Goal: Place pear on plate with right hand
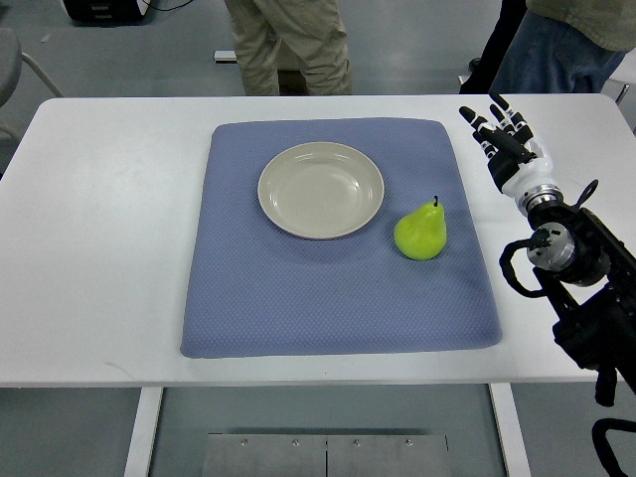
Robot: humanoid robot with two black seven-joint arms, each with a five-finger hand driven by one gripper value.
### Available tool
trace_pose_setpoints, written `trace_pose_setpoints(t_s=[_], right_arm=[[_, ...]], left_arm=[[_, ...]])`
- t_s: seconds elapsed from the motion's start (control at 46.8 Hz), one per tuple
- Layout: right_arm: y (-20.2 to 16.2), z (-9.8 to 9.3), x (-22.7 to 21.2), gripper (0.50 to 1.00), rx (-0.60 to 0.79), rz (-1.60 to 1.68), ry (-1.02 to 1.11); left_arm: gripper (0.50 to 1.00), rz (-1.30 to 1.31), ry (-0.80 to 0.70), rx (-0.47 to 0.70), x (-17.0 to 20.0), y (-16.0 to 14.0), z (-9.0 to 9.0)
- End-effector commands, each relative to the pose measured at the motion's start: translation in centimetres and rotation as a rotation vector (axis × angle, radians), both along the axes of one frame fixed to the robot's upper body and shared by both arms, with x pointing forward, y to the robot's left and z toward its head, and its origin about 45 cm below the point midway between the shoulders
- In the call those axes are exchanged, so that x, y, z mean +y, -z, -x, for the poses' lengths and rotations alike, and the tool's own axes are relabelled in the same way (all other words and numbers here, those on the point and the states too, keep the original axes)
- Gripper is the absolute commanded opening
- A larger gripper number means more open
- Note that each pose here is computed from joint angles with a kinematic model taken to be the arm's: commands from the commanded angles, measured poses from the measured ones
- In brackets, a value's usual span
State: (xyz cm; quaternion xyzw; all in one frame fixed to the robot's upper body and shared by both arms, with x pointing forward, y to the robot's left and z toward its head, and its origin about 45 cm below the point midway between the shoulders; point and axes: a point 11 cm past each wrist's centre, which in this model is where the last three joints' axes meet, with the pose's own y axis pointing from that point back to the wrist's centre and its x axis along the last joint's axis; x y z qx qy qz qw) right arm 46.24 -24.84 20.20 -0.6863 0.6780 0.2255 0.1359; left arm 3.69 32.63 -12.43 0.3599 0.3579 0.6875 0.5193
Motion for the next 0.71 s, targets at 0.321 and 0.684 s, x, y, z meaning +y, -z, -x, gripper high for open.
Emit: trace_pose_setpoints(t_s=[0.321, 0.684], right_arm=[[-0.07, -0.04, 0.07, 1.000, -0.002, -0.002, -0.002], [-0.24, -0.11, -0.04, 1.000, -0.007, 0.003, -0.003]], left_arm=[[1.000, 0.000, 0.001, -0.004, -0.01, -0.03, -0.26], [1.000, 0.000, 0.001, -0.003, -0.01, -0.02, -0.17]])
